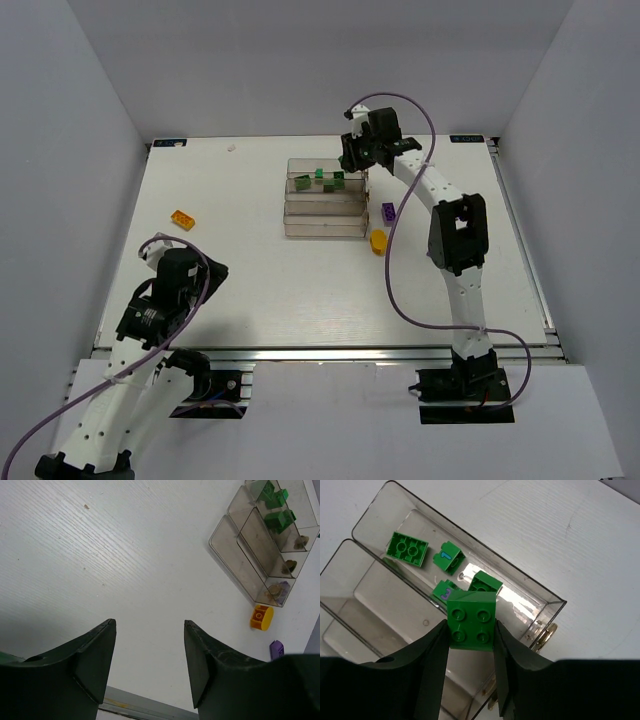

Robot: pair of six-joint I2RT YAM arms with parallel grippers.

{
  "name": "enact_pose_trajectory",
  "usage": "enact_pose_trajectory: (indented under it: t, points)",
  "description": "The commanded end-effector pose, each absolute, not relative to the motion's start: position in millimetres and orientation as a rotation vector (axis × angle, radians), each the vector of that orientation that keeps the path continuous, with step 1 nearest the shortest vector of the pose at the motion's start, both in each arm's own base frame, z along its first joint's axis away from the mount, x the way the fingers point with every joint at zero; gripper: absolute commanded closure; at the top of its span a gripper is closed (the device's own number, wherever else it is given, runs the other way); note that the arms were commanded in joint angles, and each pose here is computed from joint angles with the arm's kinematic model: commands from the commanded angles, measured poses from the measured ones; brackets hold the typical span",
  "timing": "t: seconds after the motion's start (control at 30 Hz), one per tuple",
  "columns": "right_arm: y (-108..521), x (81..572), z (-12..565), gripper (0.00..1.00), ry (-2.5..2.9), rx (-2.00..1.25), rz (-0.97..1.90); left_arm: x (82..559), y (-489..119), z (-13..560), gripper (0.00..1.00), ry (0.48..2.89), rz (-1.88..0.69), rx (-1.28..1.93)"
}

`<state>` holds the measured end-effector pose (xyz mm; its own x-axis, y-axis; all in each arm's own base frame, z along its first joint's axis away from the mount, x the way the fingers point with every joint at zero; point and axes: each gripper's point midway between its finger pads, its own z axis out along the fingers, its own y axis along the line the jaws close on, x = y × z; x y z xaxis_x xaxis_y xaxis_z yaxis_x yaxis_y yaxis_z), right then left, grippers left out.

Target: Sort the legos into containers by color

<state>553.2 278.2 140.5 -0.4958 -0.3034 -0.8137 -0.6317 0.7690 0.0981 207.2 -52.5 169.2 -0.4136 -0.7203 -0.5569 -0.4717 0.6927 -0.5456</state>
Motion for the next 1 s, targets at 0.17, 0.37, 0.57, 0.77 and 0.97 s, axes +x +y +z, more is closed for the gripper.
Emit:
enact_pose_trajectory:
  t: [0.17, 0.37, 0.57, 0.77, 0.97]
  points:
    - [289.1, 589.2, 169.8, 0.8, 1.932, -0.666, 0.478, 211.5, -56.9, 175.4, 0.33, 2.077, -0.416, -0.9]
    - [285.5, 595.5, 150.5, 0.55, 1.939, -0.668, 0.459, 218.6, -59.8, 176.0, 0.32, 2.077, -0.427, -0.908]
    - [287.3, 594.2, 150.7, 0.41, 1.937, -0.662, 0.488, 233.9, -64.6, 180.5, 0.31, 2.096, -0.41, -0.877]
    - [277.9, 574.2, 185.6, 0.47, 1.905, -0.675, 0.562, 258.5, -72.0, 185.8, 0.34, 2.082, -0.411, -0.828]
    - [249.8, 506.0, 239.6, 1.0, 1.758, -0.845, 0.69, 301.5, -64.6, 175.4, 0.91, 2.199, -0.209, -0.797]
